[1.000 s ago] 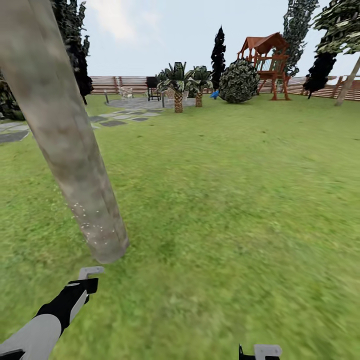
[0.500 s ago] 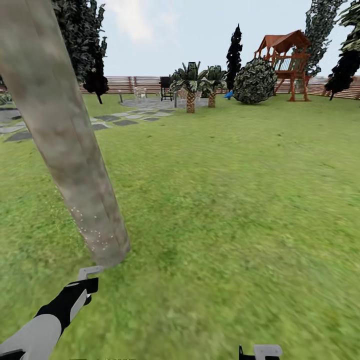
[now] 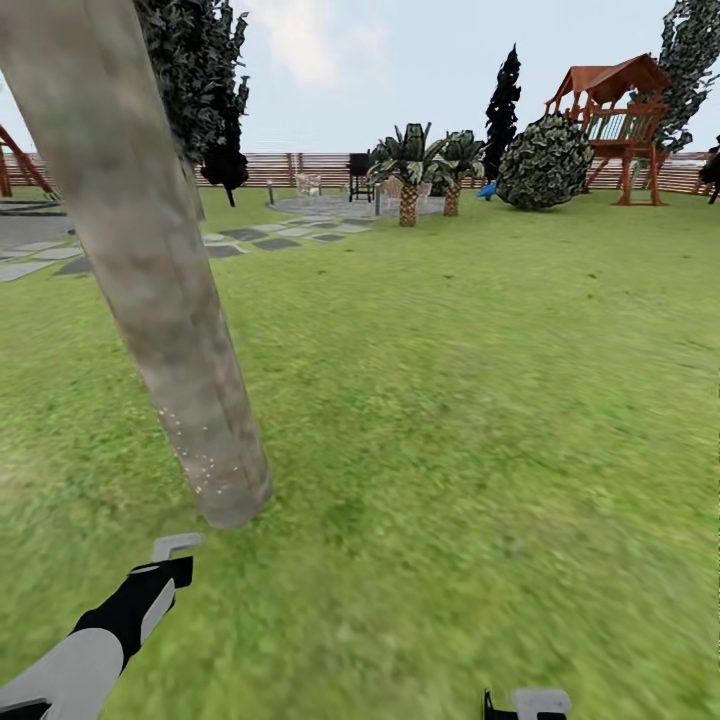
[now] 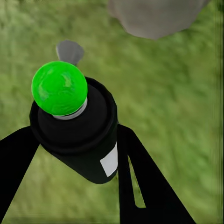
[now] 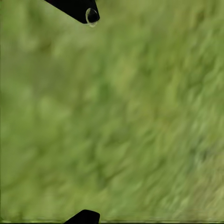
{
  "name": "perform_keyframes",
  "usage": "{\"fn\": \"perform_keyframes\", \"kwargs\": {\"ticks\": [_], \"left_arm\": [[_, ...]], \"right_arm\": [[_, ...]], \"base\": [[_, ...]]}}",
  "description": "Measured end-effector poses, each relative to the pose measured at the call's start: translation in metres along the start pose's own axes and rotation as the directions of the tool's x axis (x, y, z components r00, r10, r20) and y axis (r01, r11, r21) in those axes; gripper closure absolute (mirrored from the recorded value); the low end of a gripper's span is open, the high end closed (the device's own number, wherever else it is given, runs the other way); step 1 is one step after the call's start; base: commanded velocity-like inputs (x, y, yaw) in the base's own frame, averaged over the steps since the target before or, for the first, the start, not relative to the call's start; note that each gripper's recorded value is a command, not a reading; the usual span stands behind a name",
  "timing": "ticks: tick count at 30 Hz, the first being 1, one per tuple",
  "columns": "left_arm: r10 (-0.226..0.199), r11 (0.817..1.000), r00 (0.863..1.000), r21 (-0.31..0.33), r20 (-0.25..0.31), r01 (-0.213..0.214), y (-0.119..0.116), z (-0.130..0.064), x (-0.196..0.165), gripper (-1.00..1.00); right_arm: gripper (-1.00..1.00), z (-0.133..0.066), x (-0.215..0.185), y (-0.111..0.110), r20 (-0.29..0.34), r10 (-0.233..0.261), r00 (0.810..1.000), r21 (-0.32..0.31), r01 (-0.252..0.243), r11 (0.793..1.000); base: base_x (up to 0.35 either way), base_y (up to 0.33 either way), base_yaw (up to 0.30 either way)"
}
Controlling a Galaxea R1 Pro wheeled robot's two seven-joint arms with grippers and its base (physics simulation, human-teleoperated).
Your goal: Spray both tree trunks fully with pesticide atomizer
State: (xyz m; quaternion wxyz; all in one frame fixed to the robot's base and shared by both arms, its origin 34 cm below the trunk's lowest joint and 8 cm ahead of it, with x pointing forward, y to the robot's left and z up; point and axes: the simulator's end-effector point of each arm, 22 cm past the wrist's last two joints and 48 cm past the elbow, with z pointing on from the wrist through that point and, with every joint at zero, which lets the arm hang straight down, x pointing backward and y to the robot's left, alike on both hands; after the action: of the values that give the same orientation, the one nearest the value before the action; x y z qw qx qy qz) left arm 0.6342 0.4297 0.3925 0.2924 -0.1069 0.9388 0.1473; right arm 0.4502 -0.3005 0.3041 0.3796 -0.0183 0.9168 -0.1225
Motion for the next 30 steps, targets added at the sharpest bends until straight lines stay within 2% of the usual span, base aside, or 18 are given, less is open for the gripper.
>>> {"fn": "perform_keyframes", "kwargs": {"ticks": [11, 22, 25, 30], "left_arm": [[0.001, 1.000, 1.000, -0.002, -0.002, -0.001, 0.0005, 0.0000, 0.0005, 1.00], [0.003, 1.000, 1.000, -0.003, -0.004, -0.003, 0.0006, 0.0000, 0.0010, 1.00], [0.002, 0.999, 1.000, -0.036, -0.005, -0.002, 0.0078, -0.0002, 0.0010, 1.00], [0.001, 0.999, 1.000, -0.043, -0.005, -0.001, 0.0094, -0.0002, 0.0011, 1.00]], "right_arm": [[-1.00, 0.0003, 0.0002, -0.0020, 0.000, -0.001, 1.000, 0.002, 0.001, 1.000], [-1.00, 0.0001, 0.0002, -0.0009, 0.000, 0.000, 1.000, 0.001, 0.000, 1.000], [-1.00, 0.0002, 0.0002, -0.0013, 0.000, -0.001, 1.000, 0.002, 0.001, 1.000], [-1.00, 0.0002, 0.0002, -0.0012, 0.000, -0.001, 1.000, 0.002, 0.001, 1.000]], "base": [[0.088, -0.265, 0.002], [0.126, -0.266, 0.246], [0.152, -0.266, 0.061], [0.156, -0.264, 0.005]]}}
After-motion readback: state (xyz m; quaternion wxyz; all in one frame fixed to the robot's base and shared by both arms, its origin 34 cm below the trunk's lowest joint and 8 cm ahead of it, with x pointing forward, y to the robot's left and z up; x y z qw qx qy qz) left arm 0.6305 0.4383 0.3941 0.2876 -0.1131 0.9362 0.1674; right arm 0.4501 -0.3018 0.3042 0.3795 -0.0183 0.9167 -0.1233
